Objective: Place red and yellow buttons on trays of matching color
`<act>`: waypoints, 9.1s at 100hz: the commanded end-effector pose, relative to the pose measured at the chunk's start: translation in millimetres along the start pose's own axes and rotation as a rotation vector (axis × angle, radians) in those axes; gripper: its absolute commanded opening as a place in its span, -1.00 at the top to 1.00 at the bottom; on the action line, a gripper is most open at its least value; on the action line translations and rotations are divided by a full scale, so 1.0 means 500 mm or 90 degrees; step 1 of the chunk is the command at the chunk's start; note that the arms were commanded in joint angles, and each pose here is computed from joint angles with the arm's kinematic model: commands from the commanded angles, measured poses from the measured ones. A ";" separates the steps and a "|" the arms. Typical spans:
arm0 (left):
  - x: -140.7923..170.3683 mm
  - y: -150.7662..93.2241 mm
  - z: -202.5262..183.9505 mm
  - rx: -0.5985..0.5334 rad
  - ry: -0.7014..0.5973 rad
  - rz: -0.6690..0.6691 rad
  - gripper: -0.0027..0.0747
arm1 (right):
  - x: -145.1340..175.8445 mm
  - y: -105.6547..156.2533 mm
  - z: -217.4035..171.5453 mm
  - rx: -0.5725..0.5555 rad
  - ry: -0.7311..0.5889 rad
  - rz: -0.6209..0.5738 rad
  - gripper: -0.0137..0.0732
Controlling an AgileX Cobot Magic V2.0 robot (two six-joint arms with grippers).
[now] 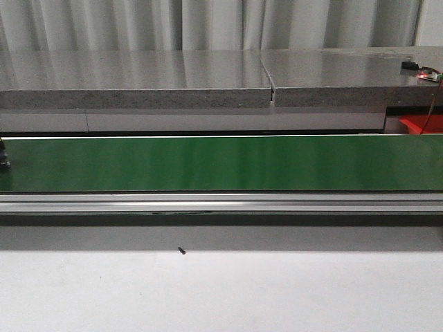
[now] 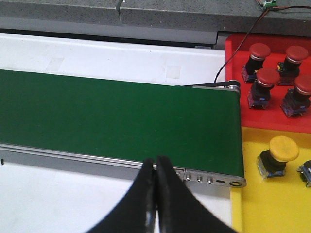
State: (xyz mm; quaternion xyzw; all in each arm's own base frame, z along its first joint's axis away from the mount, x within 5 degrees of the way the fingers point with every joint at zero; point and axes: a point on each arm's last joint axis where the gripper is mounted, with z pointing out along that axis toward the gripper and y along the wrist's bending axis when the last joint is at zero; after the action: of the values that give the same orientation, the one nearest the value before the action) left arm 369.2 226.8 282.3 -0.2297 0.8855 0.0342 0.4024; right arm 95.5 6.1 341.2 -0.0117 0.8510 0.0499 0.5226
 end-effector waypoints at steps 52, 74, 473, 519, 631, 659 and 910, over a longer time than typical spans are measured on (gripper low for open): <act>-0.036 0.029 0.136 -0.009 -0.018 0.001 -0.72 | -0.023 0.001 -0.009 0.003 -0.053 0.002 0.84; -0.016 0.035 0.172 -0.010 0.003 -0.001 -0.72 | -0.023 0.001 -0.009 0.003 -0.052 0.002 0.84; 0.255 -0.306 -0.543 0.377 -0.247 0.238 -0.80 | -0.023 0.001 -0.009 0.003 -0.052 0.002 0.84; 0.464 -0.207 -0.571 0.394 -0.273 0.198 -0.53 | -0.023 0.001 -0.009 0.003 -0.052 0.002 0.84; 0.489 -0.203 -0.563 0.403 -0.247 0.200 0.98 | -0.027 0.003 -0.009 -0.005 -0.065 0.015 0.83; 0.489 -0.203 -0.563 0.403 -0.247 0.200 0.98 | -0.030 0.010 -0.009 -0.032 -0.074 0.046 -0.08; 0.489 -0.203 -0.563 0.403 -0.247 0.200 0.98 | -0.123 0.079 0.451 -0.153 0.255 -0.100 0.19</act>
State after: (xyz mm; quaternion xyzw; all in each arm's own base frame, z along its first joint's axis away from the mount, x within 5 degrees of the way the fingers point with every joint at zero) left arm 75.8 -26.2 293.1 0.0726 0.8068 -0.1274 0.5723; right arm 327.7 74.2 261.7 -0.1596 0.9381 0.1073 0.2882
